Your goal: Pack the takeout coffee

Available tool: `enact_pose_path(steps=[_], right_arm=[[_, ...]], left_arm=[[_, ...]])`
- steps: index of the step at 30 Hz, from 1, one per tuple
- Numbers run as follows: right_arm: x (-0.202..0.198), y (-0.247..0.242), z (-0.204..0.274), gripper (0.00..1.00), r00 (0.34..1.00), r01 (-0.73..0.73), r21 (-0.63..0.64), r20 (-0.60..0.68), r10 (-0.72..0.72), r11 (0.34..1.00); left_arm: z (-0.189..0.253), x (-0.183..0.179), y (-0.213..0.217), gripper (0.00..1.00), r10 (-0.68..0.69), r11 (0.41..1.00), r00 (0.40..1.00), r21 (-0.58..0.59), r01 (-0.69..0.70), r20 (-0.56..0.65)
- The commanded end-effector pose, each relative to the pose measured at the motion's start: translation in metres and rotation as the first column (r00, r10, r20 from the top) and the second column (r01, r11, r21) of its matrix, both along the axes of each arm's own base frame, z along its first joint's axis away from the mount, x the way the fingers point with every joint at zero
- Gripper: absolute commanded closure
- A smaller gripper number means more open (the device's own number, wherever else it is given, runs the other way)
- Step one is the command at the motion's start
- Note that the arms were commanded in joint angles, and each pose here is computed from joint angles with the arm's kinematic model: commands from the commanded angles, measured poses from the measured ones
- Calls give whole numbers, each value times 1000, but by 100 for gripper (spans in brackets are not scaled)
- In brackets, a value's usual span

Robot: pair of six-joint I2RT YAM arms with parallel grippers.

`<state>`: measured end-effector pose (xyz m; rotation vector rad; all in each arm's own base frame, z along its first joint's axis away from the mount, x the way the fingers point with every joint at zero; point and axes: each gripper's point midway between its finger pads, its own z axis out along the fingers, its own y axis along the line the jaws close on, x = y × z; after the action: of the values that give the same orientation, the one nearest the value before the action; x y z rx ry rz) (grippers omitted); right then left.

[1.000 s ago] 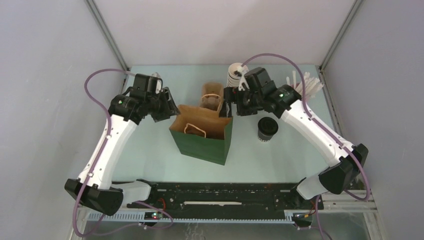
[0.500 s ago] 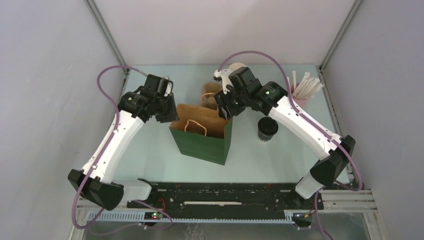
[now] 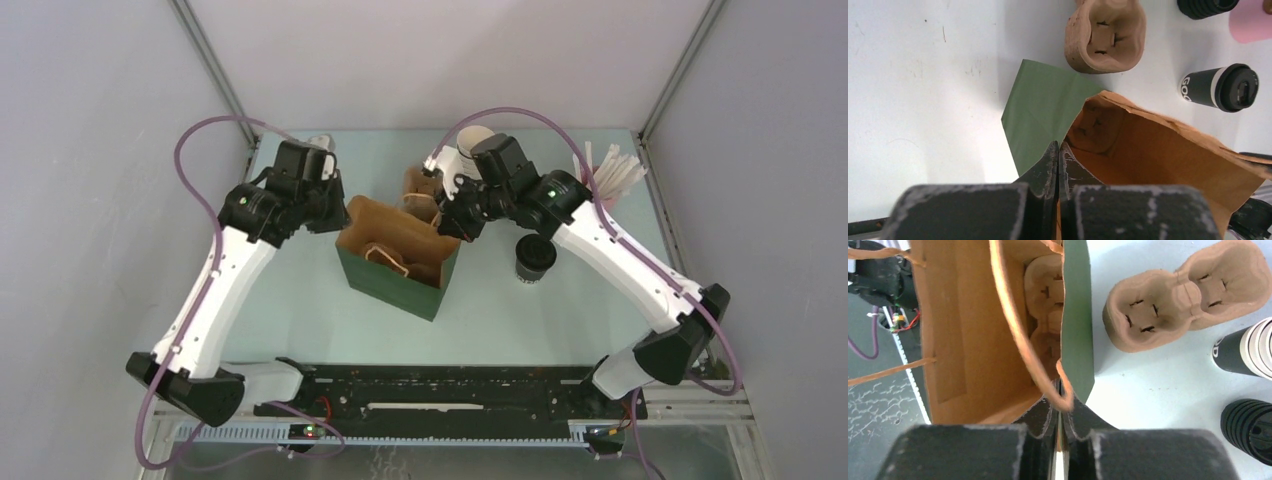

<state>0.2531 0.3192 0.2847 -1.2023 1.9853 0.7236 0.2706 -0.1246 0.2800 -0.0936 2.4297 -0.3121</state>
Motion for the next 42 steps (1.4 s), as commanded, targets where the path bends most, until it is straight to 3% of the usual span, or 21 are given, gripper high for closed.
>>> enact_pose_path(steps=[1, 8, 12, 15, 19, 27, 32, 38, 42], right_arm=[[-21, 2, 34, 99, 981, -120, 53, 159, 110, 991], [-35, 23, 64, 100, 897, -206, 51, 409, 168, 977], [-59, 46, 64, 100, 892, -300, 115, 385, 236, 947], [-76, 56, 64, 100, 875, -374, 131, 379, 303, 918], [-90, 64, 57, 100, 859, -429, 136, 367, 357, 893], [-99, 53, 48, 100, 897, -379, 167, 308, 317, 910], [-101, 41, 54, 100, 932, -340, 251, 218, 289, 906], [-94, 37, 65, 100, 957, -290, 331, 117, 265, 898], [-81, 31, 52, 100, 975, -197, 358, -26, 220, 913]], left_arm=[[36, -5, 8, 100, 1, 1000, 988, -19, 1, 153], [43, 4, 14, 100, 28, 999, 923, -46, -11, 384], [51, 10, 12, 100, 34, 995, 821, -95, 25, 569], [64, 14, 17, 100, 59, 995, 774, -103, 7, 631], [64, 10, 14, 100, 36, 995, 788, -97, 30, 614], [61, -11, 23, 100, 54, 993, 809, -117, 19, 586], [39, -24, 26, 100, 62, 994, 891, -106, -15, 450], [38, -28, 23, 100, 78, 990, 901, -143, -18, 426], [24, -24, 14, 100, 61, 991, 940, -135, -16, 335]])
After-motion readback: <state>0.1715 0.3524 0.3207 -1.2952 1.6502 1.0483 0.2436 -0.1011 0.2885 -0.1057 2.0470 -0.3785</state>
